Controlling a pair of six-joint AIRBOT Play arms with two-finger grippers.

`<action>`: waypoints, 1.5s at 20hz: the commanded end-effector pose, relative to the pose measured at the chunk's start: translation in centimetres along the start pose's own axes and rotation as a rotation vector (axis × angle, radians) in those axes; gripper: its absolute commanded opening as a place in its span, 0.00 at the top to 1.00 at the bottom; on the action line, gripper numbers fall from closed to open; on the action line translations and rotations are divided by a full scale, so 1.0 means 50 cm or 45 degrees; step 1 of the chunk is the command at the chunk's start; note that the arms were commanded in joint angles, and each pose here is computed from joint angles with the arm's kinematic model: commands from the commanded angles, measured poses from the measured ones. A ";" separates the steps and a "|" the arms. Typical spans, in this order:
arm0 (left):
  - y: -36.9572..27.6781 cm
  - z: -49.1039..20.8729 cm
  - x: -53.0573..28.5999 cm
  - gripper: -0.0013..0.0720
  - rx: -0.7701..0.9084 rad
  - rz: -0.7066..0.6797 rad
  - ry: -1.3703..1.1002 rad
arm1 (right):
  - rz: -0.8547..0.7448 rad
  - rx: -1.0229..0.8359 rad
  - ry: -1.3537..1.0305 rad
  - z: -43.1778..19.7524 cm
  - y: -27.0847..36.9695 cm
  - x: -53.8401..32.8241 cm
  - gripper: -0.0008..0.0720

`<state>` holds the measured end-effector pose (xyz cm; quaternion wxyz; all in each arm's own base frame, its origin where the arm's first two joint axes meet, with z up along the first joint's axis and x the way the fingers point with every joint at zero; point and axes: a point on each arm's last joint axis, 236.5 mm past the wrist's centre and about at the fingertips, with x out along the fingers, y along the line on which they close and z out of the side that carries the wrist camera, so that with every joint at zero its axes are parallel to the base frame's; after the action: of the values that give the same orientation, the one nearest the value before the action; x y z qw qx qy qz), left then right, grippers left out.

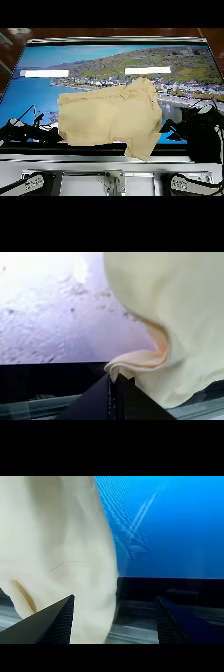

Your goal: Fold the shirts.

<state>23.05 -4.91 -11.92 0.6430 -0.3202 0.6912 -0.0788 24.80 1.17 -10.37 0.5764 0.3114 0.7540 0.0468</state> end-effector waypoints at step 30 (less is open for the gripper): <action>-0.640 -0.312 -1.154 0.93 1.076 0.197 -2.149 | 0.016 -1.079 -2.462 -0.606 0.562 -1.070 0.90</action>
<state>22.50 -3.34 52.28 0.9977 0.0137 -0.0204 -0.0633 22.37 5.42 54.09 0.9911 -0.0005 -0.0720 0.1119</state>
